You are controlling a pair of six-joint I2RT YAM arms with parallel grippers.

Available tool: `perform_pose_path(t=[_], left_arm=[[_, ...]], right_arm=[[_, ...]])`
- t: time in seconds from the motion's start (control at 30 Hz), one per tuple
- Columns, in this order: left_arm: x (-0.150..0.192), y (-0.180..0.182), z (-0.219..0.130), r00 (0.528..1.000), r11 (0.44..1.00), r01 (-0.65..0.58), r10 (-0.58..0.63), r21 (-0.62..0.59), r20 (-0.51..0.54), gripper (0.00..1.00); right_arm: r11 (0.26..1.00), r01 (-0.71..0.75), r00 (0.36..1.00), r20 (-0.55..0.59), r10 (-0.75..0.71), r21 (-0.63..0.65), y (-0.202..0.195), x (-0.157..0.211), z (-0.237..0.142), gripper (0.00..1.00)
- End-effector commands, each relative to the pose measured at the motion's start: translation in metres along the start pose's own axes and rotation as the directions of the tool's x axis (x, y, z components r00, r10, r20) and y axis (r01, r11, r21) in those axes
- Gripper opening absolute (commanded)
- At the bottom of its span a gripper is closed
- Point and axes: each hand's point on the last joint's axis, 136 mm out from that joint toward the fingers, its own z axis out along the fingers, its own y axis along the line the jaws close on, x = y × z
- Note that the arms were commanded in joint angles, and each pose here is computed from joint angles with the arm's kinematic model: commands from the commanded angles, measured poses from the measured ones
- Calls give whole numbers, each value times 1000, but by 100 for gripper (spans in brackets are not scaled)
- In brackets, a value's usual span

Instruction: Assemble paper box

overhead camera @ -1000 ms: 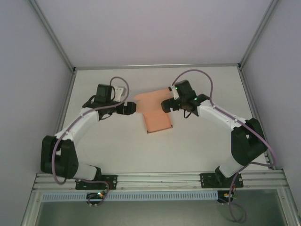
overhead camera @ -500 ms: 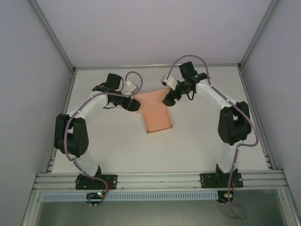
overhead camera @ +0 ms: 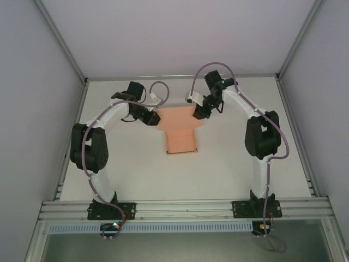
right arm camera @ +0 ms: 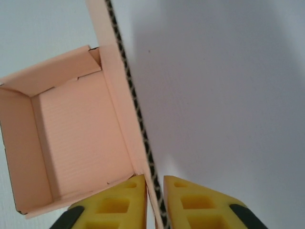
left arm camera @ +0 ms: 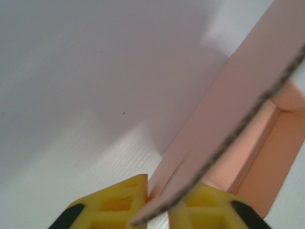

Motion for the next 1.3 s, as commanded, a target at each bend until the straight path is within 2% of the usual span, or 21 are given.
perform_pose_path(t=[0.0, 0.07, 0.1, 0.2, 0.33, 0.5, 0.57, 0.73, 0.83, 0.93, 1.07, 1.13, 1.27], left_arm=[[-5, 1, -5, 1000, 999, -12, 11, -47, -6, 7], [-5, 2, -4, 1000, 997, -17, 16, -74, -12, 5], [-5, 3, -3, 1000, 996, -21, 20, -92, -12, 0], [-3, 5, -4, 1000, 989, -27, 25, -144, -15, 0], [0, 3, -7, 1000, 988, -29, 30, -154, 0, 0], [3, -1, -13, 999, 987, -44, 46, -156, 6, 0], [3, -3, -15, 998, 987, -52, 55, -153, 12, 0], [-4, -4, -19, 998, 986, -38, 45, -165, 36, 0], [-12, 4, -26, 998, 968, 25, -8, -251, 68, 0], [-24, 5, -31, 990, 924, 115, -77, -365, 119, 0], [-31, -5, -31, 969, 873, 235, -177, -427, 171, 0], [-32, -6, -30, 961, 841, 267, -197, -471, 194, 0], [-38, -6, -28, 927, 789, 369, -271, -491, 261, 0]], right_arm=[[1000, -22, 998, -66, 21, -3, 3, 13, -5, 15], [1000, -21, 998, -66, 22, 10, 4, 12, -9, 17], [1000, -20, 997, -68, 21, 13, 5, 12, -10, 17], [1000, -20, 996, -91, 22, 17, 8, 16, -14, 17], [1000, -27, 993, -116, 27, 0, 14, 22, -16, 26], [1000, -26, 993, -112, 24, -11, 18, 24, -19, 26], [1000, -22, 995, -101, 21, -11, 18, 21, -20, 24], [999, -50, 994, -93, 50, 1, 14, 16, -22, 5], [985, -133, 986, -84, 143, 111, -4, 12, -23, 0], [917, -287, 951, -33, 308, 277, -26, 4, -30, 0], [784, -498, 856, 64, 513, 372, -29, -8, -39, 0], [748, -547, 823, 83, 561, 376, -24, -13, -33, 2], [617, -619, 754, 147, 640, 486, -23, -16, -23, 2]])
